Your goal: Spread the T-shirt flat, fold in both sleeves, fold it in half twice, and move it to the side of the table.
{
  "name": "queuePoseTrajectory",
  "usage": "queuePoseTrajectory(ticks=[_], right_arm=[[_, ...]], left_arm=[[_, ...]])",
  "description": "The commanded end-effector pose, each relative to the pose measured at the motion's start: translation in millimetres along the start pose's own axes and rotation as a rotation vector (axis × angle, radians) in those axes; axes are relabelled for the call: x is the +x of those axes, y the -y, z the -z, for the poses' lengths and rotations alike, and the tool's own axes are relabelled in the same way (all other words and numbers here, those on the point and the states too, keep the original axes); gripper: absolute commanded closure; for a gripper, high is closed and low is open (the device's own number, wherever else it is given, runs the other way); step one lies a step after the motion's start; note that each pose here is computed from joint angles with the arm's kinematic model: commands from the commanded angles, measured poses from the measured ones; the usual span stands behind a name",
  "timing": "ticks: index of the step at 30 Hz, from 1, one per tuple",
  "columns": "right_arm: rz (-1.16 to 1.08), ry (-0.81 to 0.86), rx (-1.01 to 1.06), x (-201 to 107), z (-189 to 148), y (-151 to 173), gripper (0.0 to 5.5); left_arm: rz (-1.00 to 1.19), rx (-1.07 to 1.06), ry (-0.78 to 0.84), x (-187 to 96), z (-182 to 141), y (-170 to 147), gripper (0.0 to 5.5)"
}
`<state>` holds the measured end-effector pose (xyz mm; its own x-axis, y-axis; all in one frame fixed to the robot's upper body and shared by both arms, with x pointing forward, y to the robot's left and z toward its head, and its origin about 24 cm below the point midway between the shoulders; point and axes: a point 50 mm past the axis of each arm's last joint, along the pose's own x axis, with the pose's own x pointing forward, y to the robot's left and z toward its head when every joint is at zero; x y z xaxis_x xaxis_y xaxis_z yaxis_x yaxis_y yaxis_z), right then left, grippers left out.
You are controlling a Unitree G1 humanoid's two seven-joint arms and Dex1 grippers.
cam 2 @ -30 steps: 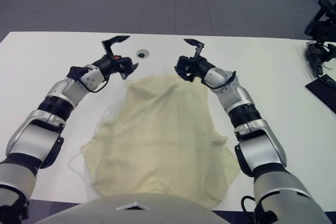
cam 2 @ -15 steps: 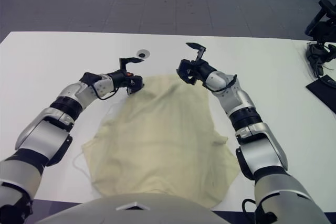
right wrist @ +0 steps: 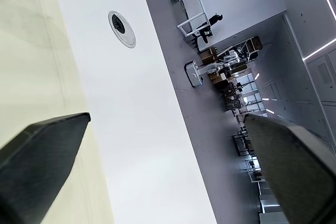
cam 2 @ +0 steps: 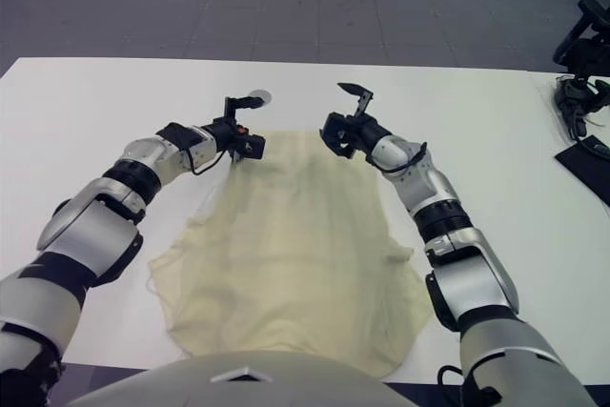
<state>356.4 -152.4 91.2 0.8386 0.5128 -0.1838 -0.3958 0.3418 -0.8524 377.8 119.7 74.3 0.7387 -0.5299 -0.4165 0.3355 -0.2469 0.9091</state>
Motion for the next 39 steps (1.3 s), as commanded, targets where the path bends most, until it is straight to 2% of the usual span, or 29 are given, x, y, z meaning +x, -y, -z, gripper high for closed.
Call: queuePoseTrajectory(ticks=[1, 8, 14, 17, 20, 23, 26, 31, 34, 39], right_arm=[[-0.038, -0.064, -0.044, 2, 9, -3, 0.1], [-0.024, -0.145, -0.122, 5, 21, 3, 0.1], [-0.016, -0.147, -0.116, 4, 23, -1, 0.1], [-0.001, -0.138, -0.084, 4, 24, -4, 0.1], [0.035, -0.019, 0.001, 4, 8, -1, 0.1], [0.027, 0.119, 0.118, -9, -11, 5, 0.1], [-0.079, 0.186, 0.182, -29, -21, -1, 0.1], [-0.39, 0.107, 0.056, -45, -11, -43, 0.1], [-0.434, 0.09, 0.011, -35, -14, -56, 0.1], [-0.432, 0.021, -0.014, -12, -10, -70, 0.1]], left_arm=[[-0.004, -0.007, -0.021, 0, 2, 4, 0.12], [-0.184, 0.06, -0.144, -5, 18, -9, 0.12], [-0.387, -0.077, -0.054, -19, 14, -24, 0.12], [-0.508, -0.176, -0.008, -38, 14, -31, 0.12], [-0.652, -0.355, 0.036, -68, 12, -43, 0.12], [-0.794, -0.568, 0.06, -98, 11, -53, 0.12], [-0.831, -0.74, 0.111, -118, 0, -45, 0.12], [-0.832, -0.921, 0.103, -129, -23, -18, 0.12], [-0.847, -0.939, 0.088, -134, -26, -16, 0.12], [-0.846, -0.963, 0.064, -126, -28, -13, 0.12]])
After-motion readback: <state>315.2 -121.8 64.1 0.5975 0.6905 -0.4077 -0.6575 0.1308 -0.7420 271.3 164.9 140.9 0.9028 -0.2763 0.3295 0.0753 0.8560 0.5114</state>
